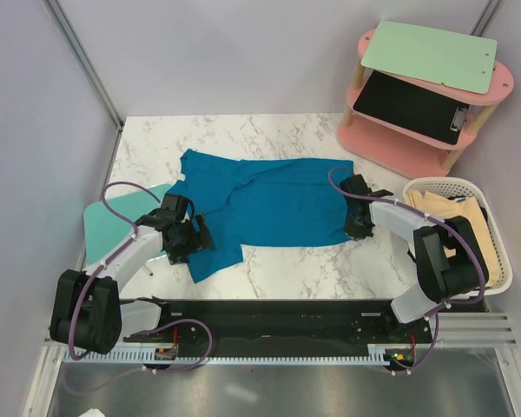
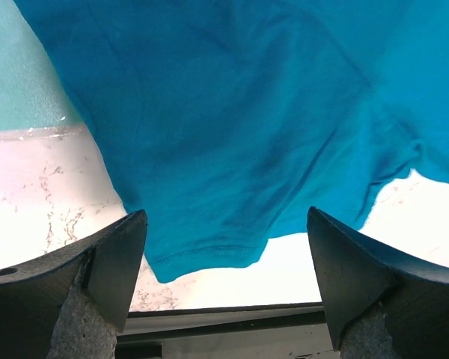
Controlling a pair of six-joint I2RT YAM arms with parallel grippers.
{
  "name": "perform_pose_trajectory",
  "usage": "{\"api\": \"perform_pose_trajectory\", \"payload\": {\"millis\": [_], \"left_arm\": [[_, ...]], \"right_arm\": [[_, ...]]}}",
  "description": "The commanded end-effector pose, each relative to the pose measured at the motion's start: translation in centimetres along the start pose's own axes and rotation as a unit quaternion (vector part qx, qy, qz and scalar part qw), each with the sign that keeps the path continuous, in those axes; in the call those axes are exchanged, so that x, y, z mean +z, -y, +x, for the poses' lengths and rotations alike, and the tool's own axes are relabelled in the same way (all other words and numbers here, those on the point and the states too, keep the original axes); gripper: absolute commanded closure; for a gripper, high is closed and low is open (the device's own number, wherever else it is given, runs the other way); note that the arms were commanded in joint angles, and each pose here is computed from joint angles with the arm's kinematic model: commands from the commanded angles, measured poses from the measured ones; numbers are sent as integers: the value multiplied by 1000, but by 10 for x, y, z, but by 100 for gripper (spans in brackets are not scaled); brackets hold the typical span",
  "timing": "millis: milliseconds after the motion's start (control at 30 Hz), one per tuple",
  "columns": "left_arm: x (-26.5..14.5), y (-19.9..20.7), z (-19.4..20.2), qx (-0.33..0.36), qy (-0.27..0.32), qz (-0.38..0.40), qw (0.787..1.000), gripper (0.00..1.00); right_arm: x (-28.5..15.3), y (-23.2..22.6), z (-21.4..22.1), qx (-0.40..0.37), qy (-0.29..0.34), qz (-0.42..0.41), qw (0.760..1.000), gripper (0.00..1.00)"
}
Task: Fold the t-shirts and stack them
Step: Grap the side of the flattened tshirt closest away from the robot with both arms
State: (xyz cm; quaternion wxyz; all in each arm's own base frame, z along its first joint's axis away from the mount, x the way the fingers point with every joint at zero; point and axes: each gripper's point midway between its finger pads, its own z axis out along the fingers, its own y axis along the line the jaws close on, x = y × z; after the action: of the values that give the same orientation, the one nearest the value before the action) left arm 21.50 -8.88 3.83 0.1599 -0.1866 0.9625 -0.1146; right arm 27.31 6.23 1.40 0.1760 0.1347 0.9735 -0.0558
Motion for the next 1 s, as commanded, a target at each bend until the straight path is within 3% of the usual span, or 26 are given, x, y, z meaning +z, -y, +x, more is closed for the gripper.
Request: {"api": "perform_pose_trajectory", "payload": {"millis": [0, 133, 500, 633, 733, 800, 833, 867, 900, 967], "left_arm": [[8, -7, 9, -14, -20, -37, 999, 7], [7, -13, 16, -11, -27, -69, 997, 12], [0, -26, 40, -22, -19, -128, 991, 15], [4, -26, 39, -25, -16, -137, 990, 23], [12, -26, 43, -24, -24, -136, 990, 41], [20, -29, 50, -21, -36, -140, 989, 59], [20, -29, 51, -14, -33, -146, 989, 69], [21, -27, 50, -15, -32, -144, 989, 91], [21, -27, 51, -17, -35, -144, 989, 98], [21, -23, 51, -16, -35, -136, 990, 98]], "right_arm": [[14, -4, -7, 0, 7, 4, 1000, 100], [13, -17, -17, -2, 9, -18, 1000, 100], [27, -40, -15, -20, -8, -68, 997, 100], [29, -43, -11, -27, -16, -77, 997, 100], [29, -43, -9, -30, -18, -79, 996, 100], [27, -43, -8, -30, -17, -84, 996, 100], [26, -43, -7, -30, -17, -84, 996, 100], [23, -43, -8, -30, -14, -88, 996, 100], [22, -42, -5, -31, -18, -90, 995, 100], [16, -41, -5, -30, -13, -95, 995, 100]]}}
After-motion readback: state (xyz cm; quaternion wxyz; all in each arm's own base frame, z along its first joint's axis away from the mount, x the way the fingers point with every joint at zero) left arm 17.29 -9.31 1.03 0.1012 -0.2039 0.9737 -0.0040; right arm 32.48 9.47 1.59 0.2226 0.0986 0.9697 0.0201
